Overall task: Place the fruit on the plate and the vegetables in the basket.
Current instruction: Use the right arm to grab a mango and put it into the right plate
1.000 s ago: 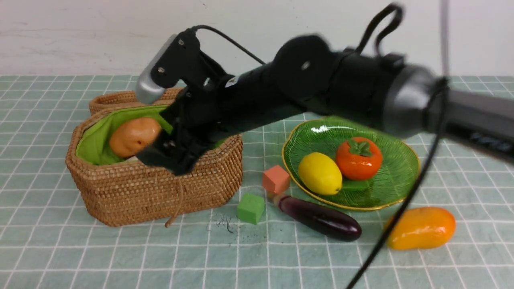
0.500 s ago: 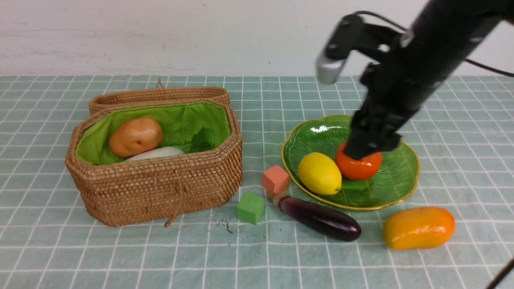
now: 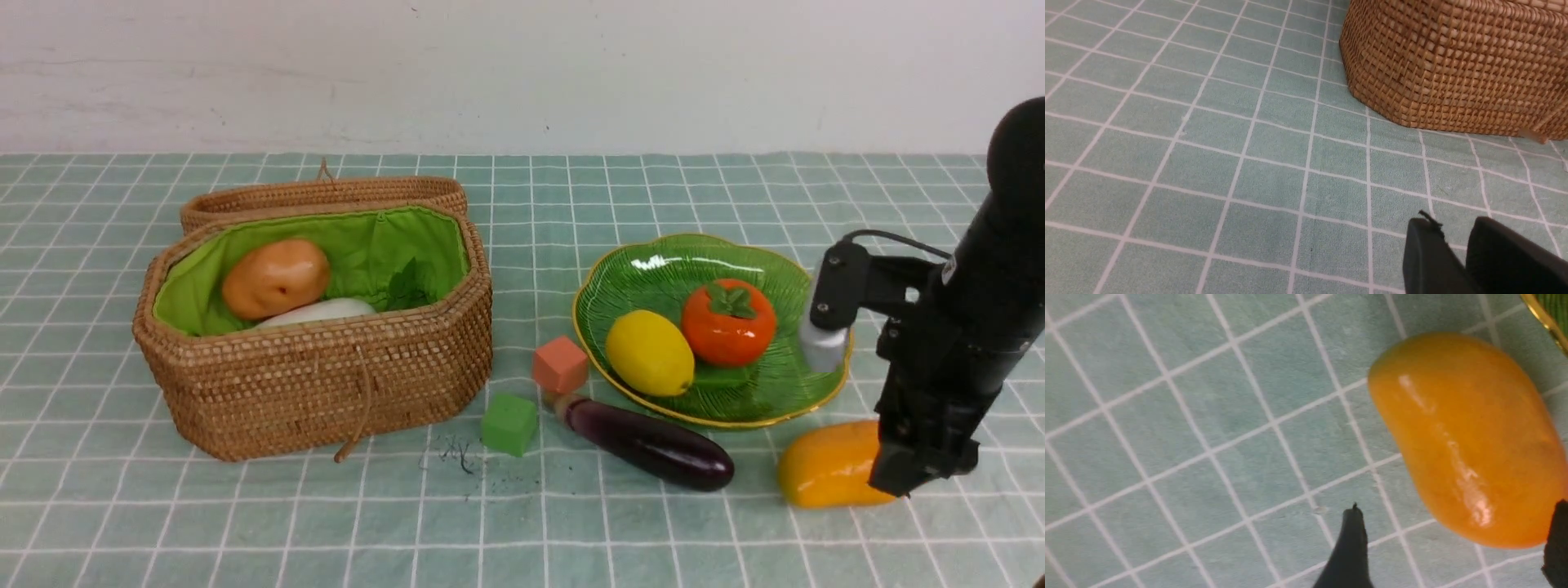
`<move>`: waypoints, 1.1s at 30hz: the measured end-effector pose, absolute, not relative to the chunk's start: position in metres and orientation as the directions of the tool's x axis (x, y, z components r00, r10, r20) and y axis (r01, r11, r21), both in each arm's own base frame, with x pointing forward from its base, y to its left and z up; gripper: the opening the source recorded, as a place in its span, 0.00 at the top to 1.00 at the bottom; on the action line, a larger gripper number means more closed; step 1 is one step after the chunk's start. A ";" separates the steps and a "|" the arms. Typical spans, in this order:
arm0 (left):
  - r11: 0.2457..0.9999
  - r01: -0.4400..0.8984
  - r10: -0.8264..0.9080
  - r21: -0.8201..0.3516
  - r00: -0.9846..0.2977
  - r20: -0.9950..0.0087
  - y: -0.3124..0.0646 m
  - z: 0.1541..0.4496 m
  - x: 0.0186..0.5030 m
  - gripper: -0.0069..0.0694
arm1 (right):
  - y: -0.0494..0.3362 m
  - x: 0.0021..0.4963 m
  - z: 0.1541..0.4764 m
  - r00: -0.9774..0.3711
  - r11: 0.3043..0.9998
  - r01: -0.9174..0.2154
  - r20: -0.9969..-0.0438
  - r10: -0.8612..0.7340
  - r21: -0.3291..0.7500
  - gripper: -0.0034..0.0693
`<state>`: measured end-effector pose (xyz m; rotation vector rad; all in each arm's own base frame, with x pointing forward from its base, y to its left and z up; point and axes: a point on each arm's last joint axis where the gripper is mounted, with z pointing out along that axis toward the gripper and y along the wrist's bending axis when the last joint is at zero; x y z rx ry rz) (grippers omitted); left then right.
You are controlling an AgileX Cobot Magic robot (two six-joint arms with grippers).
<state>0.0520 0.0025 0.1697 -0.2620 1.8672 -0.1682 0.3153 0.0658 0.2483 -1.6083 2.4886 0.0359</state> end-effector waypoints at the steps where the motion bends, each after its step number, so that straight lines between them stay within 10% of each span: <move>1: 0.964 -0.095 -0.264 -0.247 -0.291 -0.919 0.003 0.170 0.052 0.71 | 0.065 0.317 0.245 -0.376 0.397 -0.911 -0.167 -0.911 -0.112 0.15; 21: 0.964 -0.095 -0.264 -0.247 -0.291 -0.919 0.003 0.170 0.052 0.69 | 0.068 0.332 0.185 -0.342 0.345 -0.938 -0.105 -0.934 -0.012 0.21; 33: 0.965 -0.096 -0.263 -0.246 -0.291 -0.920 0.003 0.170 0.052 0.69 | 0.079 0.338 0.273 -0.422 0.465 -0.881 -0.302 -0.855 -0.088 0.21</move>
